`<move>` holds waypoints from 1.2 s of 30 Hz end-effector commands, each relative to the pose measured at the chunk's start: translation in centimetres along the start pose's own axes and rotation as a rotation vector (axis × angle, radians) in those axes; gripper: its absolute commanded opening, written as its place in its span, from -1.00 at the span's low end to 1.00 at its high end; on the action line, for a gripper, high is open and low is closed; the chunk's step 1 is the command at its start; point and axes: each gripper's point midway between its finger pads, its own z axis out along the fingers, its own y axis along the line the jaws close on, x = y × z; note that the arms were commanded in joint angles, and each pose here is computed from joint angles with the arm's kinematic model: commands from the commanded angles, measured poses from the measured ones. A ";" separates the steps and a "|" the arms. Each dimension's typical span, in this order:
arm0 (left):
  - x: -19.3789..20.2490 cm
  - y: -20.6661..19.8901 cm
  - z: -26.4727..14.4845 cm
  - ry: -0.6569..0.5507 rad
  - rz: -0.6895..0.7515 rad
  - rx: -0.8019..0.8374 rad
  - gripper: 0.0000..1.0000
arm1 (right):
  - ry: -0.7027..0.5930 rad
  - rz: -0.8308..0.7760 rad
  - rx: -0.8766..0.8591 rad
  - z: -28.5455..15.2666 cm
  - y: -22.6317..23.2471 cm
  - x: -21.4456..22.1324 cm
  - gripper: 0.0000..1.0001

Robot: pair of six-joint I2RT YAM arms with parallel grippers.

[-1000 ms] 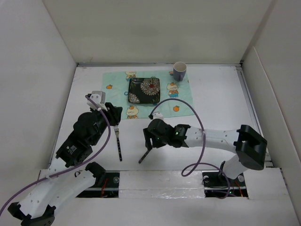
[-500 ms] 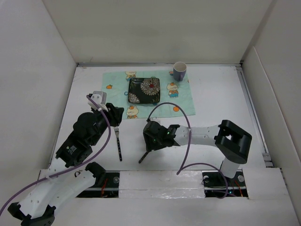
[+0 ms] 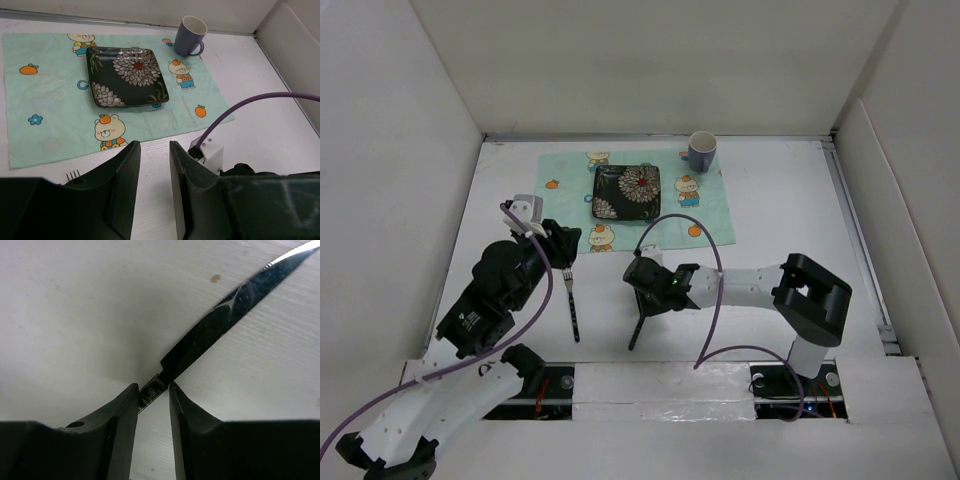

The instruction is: Set the dinner table for one person

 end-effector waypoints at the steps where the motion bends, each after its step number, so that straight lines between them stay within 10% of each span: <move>1: -1.3 0.1 -0.2 -0.057 -0.008 -0.004 -0.47 | 0.001 -0.080 0.173 -0.7 -4.3 0.8 -0.28; 16: -0.7 0.4 0.5 -0.030 -0.002 -0.030 -0.46 | 0.019 -0.129 0.169 -1.5 -4.6 2.7 -0.03; 25: -0.4 0.4 0.7 -0.020 0.001 -0.032 -0.46 | 0.014 -0.114 0.190 -1.6 -4.8 4.1 -1.00; 36: -0.2 0.8 0.9 -0.015 0.002 -0.057 -0.29 | -0.425 -0.030 0.118 -9.8 -5.7 -15.4 -1.00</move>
